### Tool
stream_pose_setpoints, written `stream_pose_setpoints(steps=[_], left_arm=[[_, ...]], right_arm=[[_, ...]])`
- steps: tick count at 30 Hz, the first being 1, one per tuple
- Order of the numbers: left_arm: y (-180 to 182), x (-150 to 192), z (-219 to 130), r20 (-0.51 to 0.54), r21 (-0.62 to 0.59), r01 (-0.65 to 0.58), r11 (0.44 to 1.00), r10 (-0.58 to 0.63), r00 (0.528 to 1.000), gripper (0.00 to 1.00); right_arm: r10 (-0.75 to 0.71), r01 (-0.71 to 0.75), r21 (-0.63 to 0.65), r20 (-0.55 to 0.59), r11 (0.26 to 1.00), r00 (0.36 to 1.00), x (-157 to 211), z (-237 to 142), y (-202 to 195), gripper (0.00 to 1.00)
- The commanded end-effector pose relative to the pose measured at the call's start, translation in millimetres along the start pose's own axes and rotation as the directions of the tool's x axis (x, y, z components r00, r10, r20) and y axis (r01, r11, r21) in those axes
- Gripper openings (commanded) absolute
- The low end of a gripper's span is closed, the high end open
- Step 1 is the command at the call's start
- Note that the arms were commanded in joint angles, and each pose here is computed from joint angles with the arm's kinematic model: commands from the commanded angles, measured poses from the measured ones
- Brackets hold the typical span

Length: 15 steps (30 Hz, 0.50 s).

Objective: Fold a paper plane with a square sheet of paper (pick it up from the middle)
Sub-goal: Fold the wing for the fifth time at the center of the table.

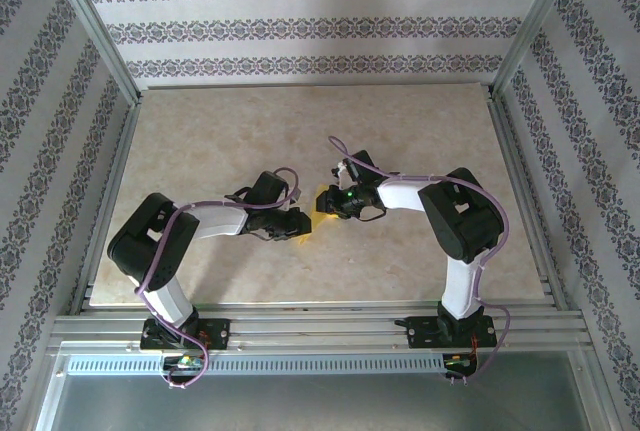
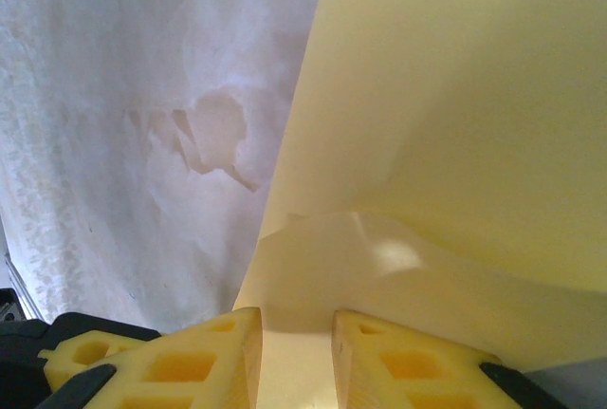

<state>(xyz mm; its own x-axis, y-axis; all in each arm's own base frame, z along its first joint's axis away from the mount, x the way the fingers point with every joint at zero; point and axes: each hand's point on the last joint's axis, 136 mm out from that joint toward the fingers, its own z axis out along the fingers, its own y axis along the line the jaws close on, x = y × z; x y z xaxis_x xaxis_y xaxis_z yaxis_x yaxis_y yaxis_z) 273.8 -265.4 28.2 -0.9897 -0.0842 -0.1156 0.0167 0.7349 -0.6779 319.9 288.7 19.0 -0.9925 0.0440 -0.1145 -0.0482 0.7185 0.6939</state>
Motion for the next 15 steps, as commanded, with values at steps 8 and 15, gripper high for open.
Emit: stream_pose_setpoints(steps=[8, 15], left_arm=[[2, -3, -11, 0.008, -0.002, 0.026, 1.0, -0.026, 1.0, 0.27], [-7, -6, -26, 0.042, -0.041, -0.002, 0.999, 0.003, 0.999, 0.28]], right_arm=[[0.026, -0.023, 0.176, -0.011, 0.984, 1.0, 9, 16, -50, 0.32], [0.03, -0.027, 0.178, -0.012, 0.984, 0.999, 8, 17, -49, 0.32]])
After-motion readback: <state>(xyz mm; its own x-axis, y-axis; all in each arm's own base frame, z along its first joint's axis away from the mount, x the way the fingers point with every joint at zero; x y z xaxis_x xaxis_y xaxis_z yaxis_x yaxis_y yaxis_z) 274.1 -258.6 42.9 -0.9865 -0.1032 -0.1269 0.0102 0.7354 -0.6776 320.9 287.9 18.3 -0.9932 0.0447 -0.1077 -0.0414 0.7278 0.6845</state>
